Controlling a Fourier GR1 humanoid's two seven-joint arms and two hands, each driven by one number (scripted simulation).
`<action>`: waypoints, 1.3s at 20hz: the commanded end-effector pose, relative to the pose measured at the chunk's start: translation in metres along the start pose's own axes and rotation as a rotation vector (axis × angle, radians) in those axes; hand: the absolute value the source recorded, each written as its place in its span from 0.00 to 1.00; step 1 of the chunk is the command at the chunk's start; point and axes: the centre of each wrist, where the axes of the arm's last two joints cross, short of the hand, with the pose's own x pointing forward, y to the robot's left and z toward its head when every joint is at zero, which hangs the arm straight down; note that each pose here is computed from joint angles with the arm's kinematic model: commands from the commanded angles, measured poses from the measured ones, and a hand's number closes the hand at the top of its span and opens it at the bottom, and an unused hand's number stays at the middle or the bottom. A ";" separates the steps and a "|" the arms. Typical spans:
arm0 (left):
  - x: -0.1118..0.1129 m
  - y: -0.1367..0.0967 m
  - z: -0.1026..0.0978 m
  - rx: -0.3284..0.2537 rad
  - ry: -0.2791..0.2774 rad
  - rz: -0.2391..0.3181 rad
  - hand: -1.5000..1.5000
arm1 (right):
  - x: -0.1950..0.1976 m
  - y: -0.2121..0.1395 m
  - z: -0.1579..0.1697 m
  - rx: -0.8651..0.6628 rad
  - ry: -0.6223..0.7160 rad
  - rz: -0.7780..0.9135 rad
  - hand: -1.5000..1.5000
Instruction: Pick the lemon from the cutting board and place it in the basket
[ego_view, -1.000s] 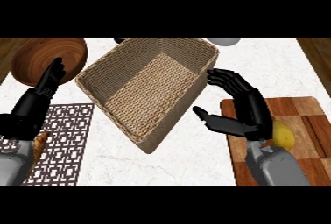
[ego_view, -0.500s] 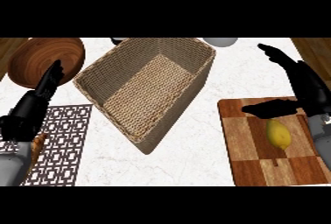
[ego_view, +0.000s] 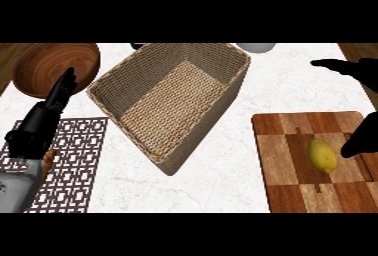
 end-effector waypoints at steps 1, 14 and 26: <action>-0.008 -0.002 0.006 -0.010 -0.012 0.015 0.50 | 0.012 -0.021 0.002 0.146 0.057 0.078 0.00; -0.010 -0.007 0.007 -0.003 -0.006 0.004 0.50 | -0.028 0.024 -0.018 0.228 0.102 0.089 0.00; -0.009 0.004 0.002 -0.004 -0.009 -0.006 0.50 | -0.071 0.075 -0.050 0.344 0.191 0.162 0.00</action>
